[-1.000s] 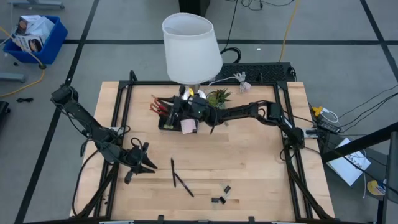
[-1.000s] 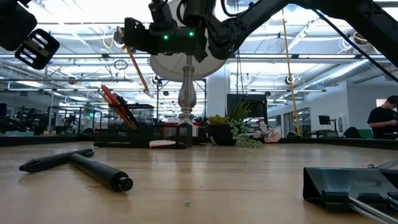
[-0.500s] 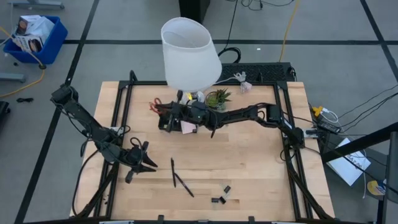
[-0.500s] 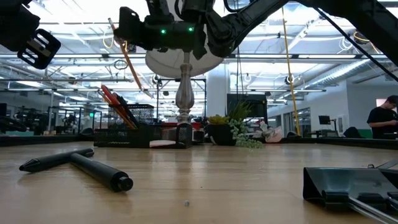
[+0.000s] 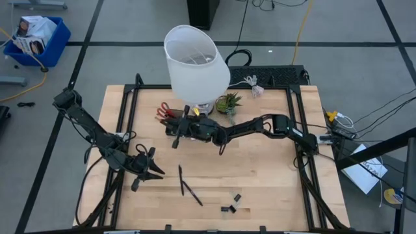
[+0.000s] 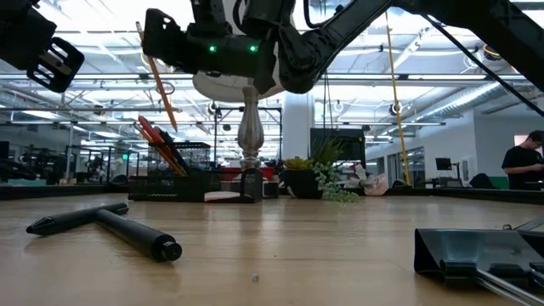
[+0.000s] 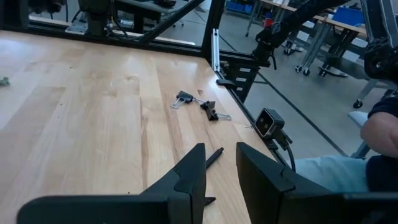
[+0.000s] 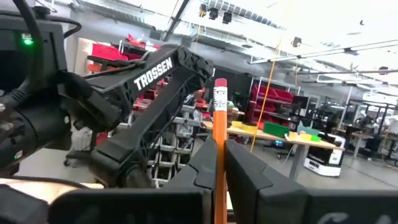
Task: Pick and place office supplies into organizer
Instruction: Put the orange pencil into the black desk organizer
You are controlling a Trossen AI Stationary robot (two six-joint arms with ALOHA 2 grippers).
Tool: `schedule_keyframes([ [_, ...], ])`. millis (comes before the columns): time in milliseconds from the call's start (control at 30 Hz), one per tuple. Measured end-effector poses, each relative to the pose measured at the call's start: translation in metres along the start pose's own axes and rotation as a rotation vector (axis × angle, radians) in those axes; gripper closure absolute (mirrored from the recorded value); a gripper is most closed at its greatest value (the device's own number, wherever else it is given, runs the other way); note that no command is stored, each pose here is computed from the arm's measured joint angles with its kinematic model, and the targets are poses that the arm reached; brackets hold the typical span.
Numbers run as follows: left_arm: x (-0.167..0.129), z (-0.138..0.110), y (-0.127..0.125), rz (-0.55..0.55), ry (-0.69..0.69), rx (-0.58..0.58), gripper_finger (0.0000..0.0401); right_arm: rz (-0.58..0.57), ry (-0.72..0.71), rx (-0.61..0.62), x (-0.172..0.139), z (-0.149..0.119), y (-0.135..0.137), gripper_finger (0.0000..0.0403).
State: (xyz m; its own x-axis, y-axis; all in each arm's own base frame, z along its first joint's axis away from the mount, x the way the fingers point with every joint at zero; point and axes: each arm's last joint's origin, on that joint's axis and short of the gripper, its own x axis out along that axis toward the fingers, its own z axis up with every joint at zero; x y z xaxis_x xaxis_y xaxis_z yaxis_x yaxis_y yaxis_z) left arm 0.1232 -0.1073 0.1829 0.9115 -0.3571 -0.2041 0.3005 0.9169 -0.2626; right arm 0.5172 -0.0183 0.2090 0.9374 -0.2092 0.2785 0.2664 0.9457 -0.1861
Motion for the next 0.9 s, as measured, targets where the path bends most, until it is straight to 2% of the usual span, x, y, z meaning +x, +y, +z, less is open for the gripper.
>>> schedule_keyframes([
  [167,0.000,0.000,0.000,0.016,-0.007,0.000,0.0308,-0.034,0.003,0.053,0.001,-0.001,-0.005,0.0388],
  [367,0.000,0.000,0.001,0.024,-0.009,0.000,0.0308,-0.023,0.066,0.059,0.001,-0.007,-0.005,0.0388],
  [567,0.000,0.000,0.001,0.026,-0.008,0.012,0.0308,-0.042,0.085,0.058,-0.002,-0.029,0.002,0.0388],
  [900,0.000,0.000,0.001,0.025,-0.007,0.011,0.0308,-0.085,0.029,0.076,0.000,-0.032,-0.015,0.0388],
])
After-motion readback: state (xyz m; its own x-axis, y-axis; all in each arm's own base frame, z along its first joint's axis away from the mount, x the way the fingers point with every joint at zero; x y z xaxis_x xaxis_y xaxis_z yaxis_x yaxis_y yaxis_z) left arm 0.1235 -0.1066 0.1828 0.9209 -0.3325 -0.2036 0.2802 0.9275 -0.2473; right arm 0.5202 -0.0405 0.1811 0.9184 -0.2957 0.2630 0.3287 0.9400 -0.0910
